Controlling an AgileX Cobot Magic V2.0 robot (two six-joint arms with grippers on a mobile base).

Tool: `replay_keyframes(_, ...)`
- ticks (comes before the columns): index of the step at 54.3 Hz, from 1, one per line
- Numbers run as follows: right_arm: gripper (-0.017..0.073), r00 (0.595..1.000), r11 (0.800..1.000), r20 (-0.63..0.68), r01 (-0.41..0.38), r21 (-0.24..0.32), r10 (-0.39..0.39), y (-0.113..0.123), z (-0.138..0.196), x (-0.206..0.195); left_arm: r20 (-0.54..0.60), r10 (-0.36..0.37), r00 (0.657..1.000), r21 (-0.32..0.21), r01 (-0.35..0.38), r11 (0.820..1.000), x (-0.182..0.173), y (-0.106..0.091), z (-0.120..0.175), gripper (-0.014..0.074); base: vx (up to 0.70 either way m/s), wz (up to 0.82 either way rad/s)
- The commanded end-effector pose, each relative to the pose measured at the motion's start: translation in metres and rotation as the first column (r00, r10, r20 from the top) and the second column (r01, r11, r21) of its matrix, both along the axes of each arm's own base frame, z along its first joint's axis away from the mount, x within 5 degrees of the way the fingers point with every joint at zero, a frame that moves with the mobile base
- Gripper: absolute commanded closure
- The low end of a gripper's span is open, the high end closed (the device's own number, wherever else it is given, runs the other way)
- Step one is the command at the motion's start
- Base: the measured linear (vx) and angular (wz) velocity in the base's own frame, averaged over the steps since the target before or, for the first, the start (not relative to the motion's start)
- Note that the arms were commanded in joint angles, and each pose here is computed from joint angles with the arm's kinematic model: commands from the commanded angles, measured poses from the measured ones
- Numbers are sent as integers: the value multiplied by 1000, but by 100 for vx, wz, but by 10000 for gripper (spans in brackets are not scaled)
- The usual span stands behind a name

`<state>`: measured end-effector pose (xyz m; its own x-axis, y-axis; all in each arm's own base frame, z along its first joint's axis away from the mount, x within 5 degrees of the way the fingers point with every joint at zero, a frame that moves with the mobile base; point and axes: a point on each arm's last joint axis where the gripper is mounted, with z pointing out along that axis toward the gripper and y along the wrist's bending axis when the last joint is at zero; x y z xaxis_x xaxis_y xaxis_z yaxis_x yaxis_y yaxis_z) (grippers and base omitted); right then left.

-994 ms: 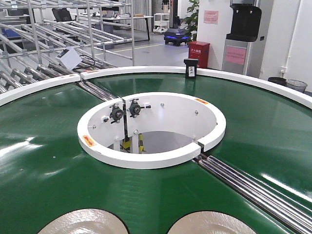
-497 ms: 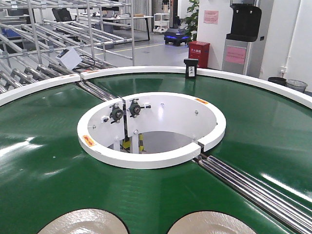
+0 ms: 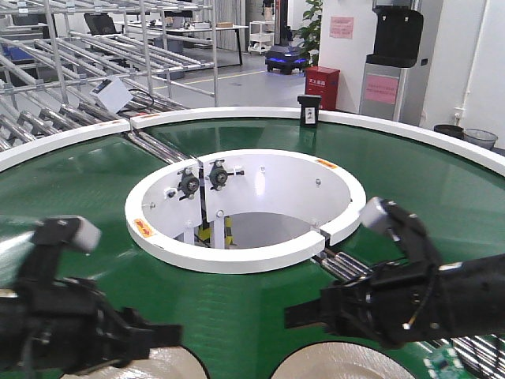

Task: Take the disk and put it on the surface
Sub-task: 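Lower both grippers to the rims of the two cream plates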

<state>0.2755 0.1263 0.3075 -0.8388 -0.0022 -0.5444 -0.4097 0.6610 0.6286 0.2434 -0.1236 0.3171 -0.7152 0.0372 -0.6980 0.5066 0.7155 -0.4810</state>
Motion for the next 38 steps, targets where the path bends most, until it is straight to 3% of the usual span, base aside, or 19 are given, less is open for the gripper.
replay_keyframes(1,65,999,996,34,17,89,-20,-3,16,8,8,20,1000,-135,-19,991,12,1,13,148,0,0)
replay_keyframes(5,65,999,997,1,39,70,-40,-18,9,13,-66,55,996,-139,-64,988,26,17,-1,148,0,0)
replay_keyframes(9,65,997,996,-30,72,54,-71,-43,5,16,-107,108,988,-109,-120,987,37,41,-12,148,0,0)
replay_keyframes(15,65,988,989,-72,138,46,-135,-83,3,18,-137,216,967,-24,-221,975,48,86,-26,148,0,0)
replay_keyframes(23,65,960,963,-105,265,52,-258,-127,3,18,-160,351,922,101,-339,935,53,140,-45,148,0,0)
replay_keyframes(29,65,946,948,-98,315,50,-309,-139,3,19,-221,370,902,167,-339,926,57,159,-67,148,0,0)
replay_keyframes(34,65,947,947,-72,317,45,-314,-140,3,20,-289,302,909,166,-263,950,62,159,-88,148,0,0)
replay_keyframes(38,65,947,946,-57,318,66,-315,-139,5,21,-328,252,911,123,-223,967,70,155,-106,148,0,0)
